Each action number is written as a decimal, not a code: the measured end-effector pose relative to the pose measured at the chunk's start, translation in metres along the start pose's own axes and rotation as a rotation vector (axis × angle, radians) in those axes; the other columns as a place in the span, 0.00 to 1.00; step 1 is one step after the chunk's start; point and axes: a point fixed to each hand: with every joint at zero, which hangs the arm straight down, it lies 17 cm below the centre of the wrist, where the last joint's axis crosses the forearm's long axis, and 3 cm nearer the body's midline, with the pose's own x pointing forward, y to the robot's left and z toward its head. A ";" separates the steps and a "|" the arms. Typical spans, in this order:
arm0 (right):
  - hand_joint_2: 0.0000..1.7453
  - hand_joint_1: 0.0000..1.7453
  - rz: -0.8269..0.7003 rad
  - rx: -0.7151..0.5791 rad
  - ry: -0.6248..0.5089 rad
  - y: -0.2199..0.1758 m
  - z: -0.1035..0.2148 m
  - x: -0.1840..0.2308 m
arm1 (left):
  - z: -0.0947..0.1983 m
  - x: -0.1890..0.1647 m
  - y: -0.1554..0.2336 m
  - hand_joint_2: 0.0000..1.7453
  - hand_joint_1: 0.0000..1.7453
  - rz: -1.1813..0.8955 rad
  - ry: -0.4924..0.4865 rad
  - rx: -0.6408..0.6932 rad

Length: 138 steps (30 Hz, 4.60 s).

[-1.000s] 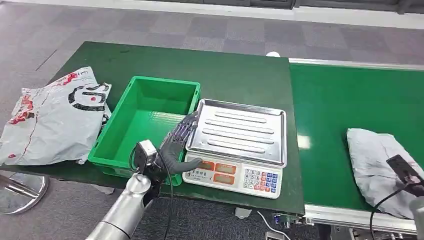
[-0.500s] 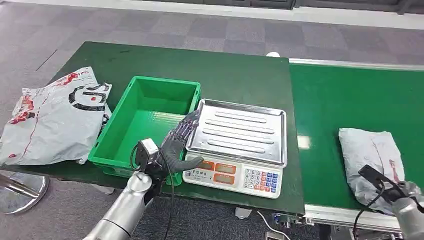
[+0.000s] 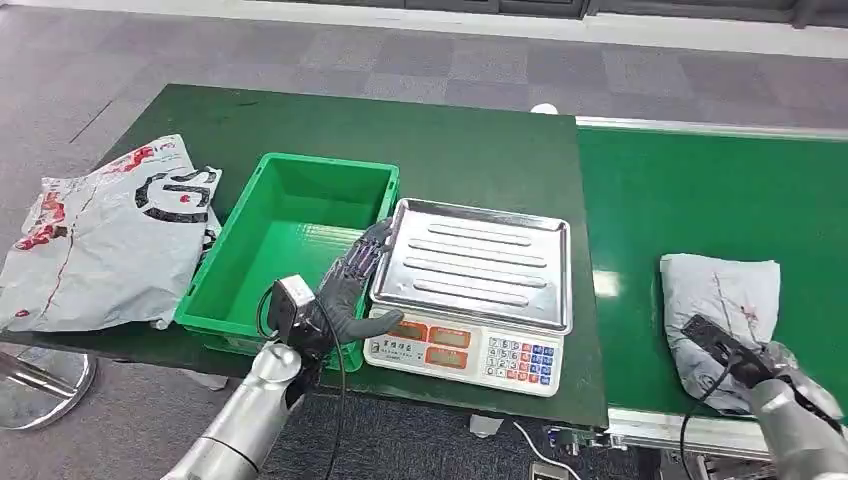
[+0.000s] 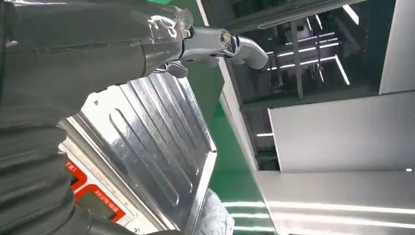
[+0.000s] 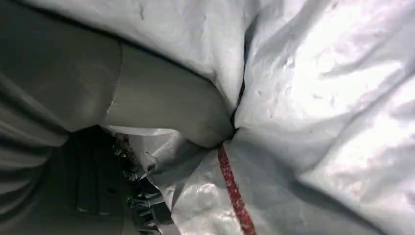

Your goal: Moved the parcel from conveyor to table for the left to box.

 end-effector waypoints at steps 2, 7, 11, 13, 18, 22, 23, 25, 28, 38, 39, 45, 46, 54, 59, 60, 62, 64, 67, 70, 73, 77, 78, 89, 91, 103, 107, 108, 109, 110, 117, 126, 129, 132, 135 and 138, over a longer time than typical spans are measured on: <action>1.00 1.00 -0.020 -0.023 -0.031 -0.004 0.000 0.012 | 0.001 0.000 0.001 1.00 0.00 -0.004 0.000 0.003; 1.00 1.00 -0.168 -0.248 -0.201 -0.056 0.006 0.059 | 0.008 -0.001 0.003 1.00 0.00 -0.011 0.002 0.012; 1.00 1.00 -0.354 -0.580 -0.410 -0.140 0.048 0.090 | 0.012 -0.002 0.002 1.00 0.00 -0.009 0.002 0.013; 1.00 1.00 -0.391 -0.716 -0.524 -0.177 0.080 0.107 | 0.013 -0.002 0.002 1.00 0.00 -0.007 0.002 0.012; 1.00 1.00 -0.401 -0.927 -0.676 -0.227 0.141 0.133 | 0.013 -0.001 0.000 1.00 0.00 -0.002 0.000 0.005; 1.00 1.00 -0.364 -1.140 -0.840 -0.257 0.215 0.158 | 0.012 0.000 -0.004 1.00 0.00 0.007 -0.001 -0.007; 1.00 1.00 -0.351 -1.171 -0.887 -0.260 0.233 0.167 | 0.012 0.000 -0.005 1.00 0.00 0.007 -0.001 -0.012; 1.00 1.00 -0.350 -1.205 -0.933 -0.264 0.253 0.175 | 0.011 0.000 -0.009 1.00 0.00 0.008 -0.001 -0.019; 1.00 1.00 -0.350 -1.238 -0.964 -0.268 0.272 0.179 | 0.011 -0.001 -0.011 1.00 0.00 0.008 -0.001 -0.024; 1.00 1.00 0.154 -0.681 -1.203 -0.123 0.252 0.374 | 0.006 0.006 -0.017 1.00 0.00 0.015 -0.018 -0.044; 1.00 1.00 0.178 -0.608 -1.226 -0.101 0.249 0.389 | 0.005 0.006 -0.017 1.00 0.00 0.015 -0.019 -0.045; 1.00 1.00 0.260 -0.284 -1.280 -0.018 0.235 0.437 | 0.005 0.007 -0.017 1.00 0.00 0.010 -0.024 -0.039; 1.00 1.00 0.265 -0.253 -1.289 -0.009 0.234 0.440 | 0.006 0.007 -0.016 1.00 0.00 0.009 -0.024 -0.037; 1.00 1.00 0.174 -0.216 -1.388 0.005 0.248 0.453 | 0.009 0.008 -0.016 1.00 0.00 0.008 -0.028 -0.024; 1.00 1.00 0.106 -0.224 -1.434 0.004 0.261 0.458 | 0.011 0.008 -0.017 1.00 0.00 0.013 -0.031 -0.019; 1.00 1.00 0.066 -0.221 -1.445 0.002 0.264 0.458 | 0.011 0.009 -0.017 1.00 0.00 0.013 -0.031 -0.018; 1.00 1.00 -0.048 -0.196 -1.468 -0.001 0.272 0.458 | 0.012 0.009 -0.017 1.00 0.00 0.013 -0.033 -0.017; 1.00 1.00 -0.098 -0.181 -1.476 -0.001 0.277 0.459 | 0.012 0.009 -0.017 1.00 0.00 0.014 -0.033 -0.016; 1.00 1.00 -0.172 -0.134 -1.478 0.000 0.281 0.461 | 0.014 0.009 -0.018 1.00 0.00 0.014 -0.034 -0.012; 1.00 1.00 -0.199 -0.119 -1.481 0.000 0.284 0.463 | 0.014 0.009 -0.018 1.00 0.00 0.014 -0.035 -0.012; 1.00 0.87 -0.202 -0.119 -1.481 -0.001 0.285 0.464 | 0.014 0.009 -0.018 1.00 0.00 0.014 -0.035 -0.012; 1.00 0.31 -0.204 -0.121 -1.481 -0.001 0.285 0.464 | 0.014 0.010 -0.018 1.00 0.00 0.014 -0.036 -0.012; 1.00 0.04 -0.205 -0.125 -1.481 -0.001 0.285 0.464 | 0.014 0.010 -0.018 1.00 0.00 0.014 -0.036 -0.012; 1.00 0.00 -0.390 -0.310 -1.382 -0.035 0.280 0.448 | 0.006 0.000 -0.002 1.00 0.00 0.064 -0.008 0.017; 1.00 0.00 -0.431 -0.333 -1.390 -0.048 0.285 0.446 | 0.003 -0.001 0.007 1.00 0.00 0.062 -0.002 0.031; 1.00 0.00 -0.958 -0.642 -1.431 -0.173 0.322 0.390 | -0.010 0.001 0.053 1.00 0.00 0.125 0.000 0.130; 1.00 0.00 -1.102 -0.772 -1.388 -0.207 0.333 0.352 | -0.018 0.003 0.065 1.00 0.00 0.118 -0.002 0.169; 1.00 0.00 -1.143 -0.814 -1.369 -0.216 0.336 0.340 | -0.019 0.003 0.068 1.00 0.00 0.116 -0.004 0.183; 1.00 0.00 -1.180 -0.849 -1.355 -0.222 0.341 0.330 | -0.021 0.003 0.072 1.00 0.00 0.107 -0.004 0.198; 1.00 0.00 -1.214 -0.877 -1.350 -0.228 0.347 0.320 | -0.023 0.004 0.075 1.00 0.00 0.095 -0.006 0.212; 1.00 0.00 -1.324 -0.930 -1.415 -0.245 0.390 0.290 | -0.048 0.016 0.069 1.00 0.00 -0.008 -0.026 0.221; 1.00 0.00 -1.339 -0.909 -1.496 -0.247 0.417 0.298 | -0.081 -0.028 0.008 1.00 0.00 -0.101 0.237 0.001; 1.00 0.00 -1.347 -0.908 -1.495 -0.247 0.418 0.299 | -0.083 -0.032 0.000 1.00 0.00 -0.102 0.256 -0.020; 1.00 0.00 -1.349 -0.904 -1.498 -0.247 0.419 0.299 | -0.083 -0.036 -0.003 1.00 0.00 -0.099 0.274 -0.025; 1.00 0.00 -1.351 -0.900 -1.500 -0.246 0.419 0.300 | -0.081 -0.040 -0.005 1.00 0.00 -0.101 0.290 -0.032; 1.00 0.00 -1.353 -0.899 -1.500 -0.246 0.420 0.300 | -0.081 -0.042 -0.006 1.00 0.00 -0.104 0.298 -0.038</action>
